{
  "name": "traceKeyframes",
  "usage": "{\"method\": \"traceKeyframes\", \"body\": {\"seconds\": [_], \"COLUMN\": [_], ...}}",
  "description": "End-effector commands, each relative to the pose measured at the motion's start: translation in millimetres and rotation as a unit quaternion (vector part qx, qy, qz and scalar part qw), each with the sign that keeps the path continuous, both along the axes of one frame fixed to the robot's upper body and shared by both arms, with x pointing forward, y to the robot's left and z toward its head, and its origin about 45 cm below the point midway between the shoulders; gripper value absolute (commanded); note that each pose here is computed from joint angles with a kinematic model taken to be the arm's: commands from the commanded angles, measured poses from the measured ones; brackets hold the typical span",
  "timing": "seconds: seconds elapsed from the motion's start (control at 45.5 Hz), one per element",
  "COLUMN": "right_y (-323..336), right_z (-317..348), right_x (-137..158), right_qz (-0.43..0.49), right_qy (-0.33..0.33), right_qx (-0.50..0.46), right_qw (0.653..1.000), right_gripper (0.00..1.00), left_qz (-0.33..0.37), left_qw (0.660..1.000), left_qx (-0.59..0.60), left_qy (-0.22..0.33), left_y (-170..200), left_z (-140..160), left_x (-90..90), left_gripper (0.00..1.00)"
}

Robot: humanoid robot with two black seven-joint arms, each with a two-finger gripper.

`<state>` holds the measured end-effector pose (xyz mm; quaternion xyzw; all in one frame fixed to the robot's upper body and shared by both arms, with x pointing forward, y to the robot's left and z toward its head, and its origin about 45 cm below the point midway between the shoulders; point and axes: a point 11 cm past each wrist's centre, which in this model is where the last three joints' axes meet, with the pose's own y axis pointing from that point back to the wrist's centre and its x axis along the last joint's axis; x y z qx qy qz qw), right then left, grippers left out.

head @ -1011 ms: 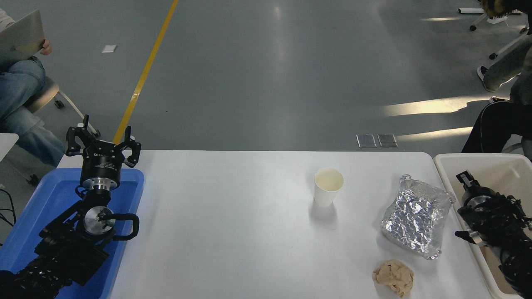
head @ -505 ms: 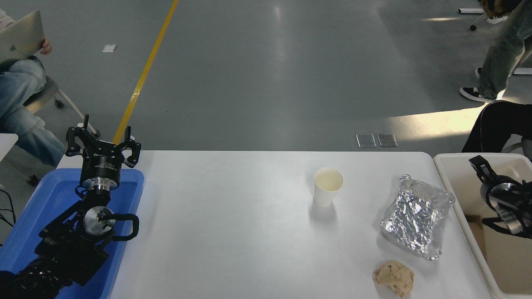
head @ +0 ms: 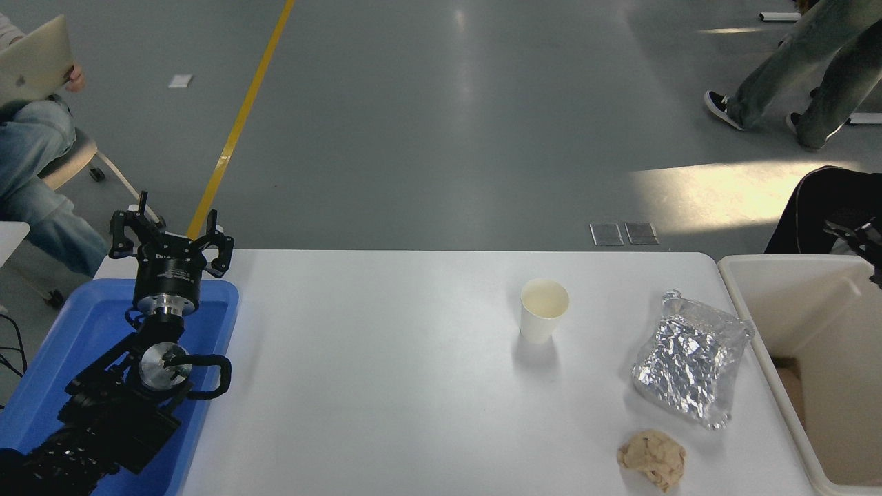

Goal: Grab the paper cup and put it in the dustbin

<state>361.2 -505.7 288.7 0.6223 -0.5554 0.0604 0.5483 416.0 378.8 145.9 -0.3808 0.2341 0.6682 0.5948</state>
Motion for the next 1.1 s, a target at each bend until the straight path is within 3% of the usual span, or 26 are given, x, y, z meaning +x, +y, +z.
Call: {"method": "traceKeyframes", "body": {"seconds": [0.0,0.132,0.286,0.418,0.615,0.945,1.077], "right_y": [26.5,42.9,68.9,114.3,180.8,223.4,233.4], "right_z": [67.3,92.7,130.2,171.5,214.3,234.3,229.4], "right_x": [13.5,30.3,45.1,52.0,29.1,3.1,-13.8], "right_qz": [0.072,0.088,0.075,0.125,0.209,0.269,0.302], "right_qy": [-0.004,0.002,-0.006,0.011,0.033,0.074,0.145], "right_qx": [-0.047,-0.097,-0.101,-0.083,-0.046,-0.054,-0.024], "right_qw": [0.996,0.991,0.992,0.989,0.976,0.959,0.942], "right_gripper": [1.0,1.0,1.0,1.0,1.0,1.0,1.0], "left_qz": [0.0,0.0,0.0,0.0,0.0,0.001,0.001], "left_qw": [1.0,1.0,1.0,1.0,1.0,1.0,1.0], "left_qx": [0.0,0.0,-0.001,0.0,-0.001,-0.002,-0.002], "left_qy": [0.0,0.0,0.0,0.0,0.0,0.0,0.0], "left_y": [0.3,0.2,-0.6,0.3,-0.4,-0.1,-0.1], "left_z": [0.0,0.1,-0.1,0.0,-0.3,-0.2,-0.2], "left_x": [0.0,0.0,0.0,0.0,0.0,0.0,0.0], "left_gripper": [0.99,0.99,0.99,0.99,0.99,0.99,0.99]}}
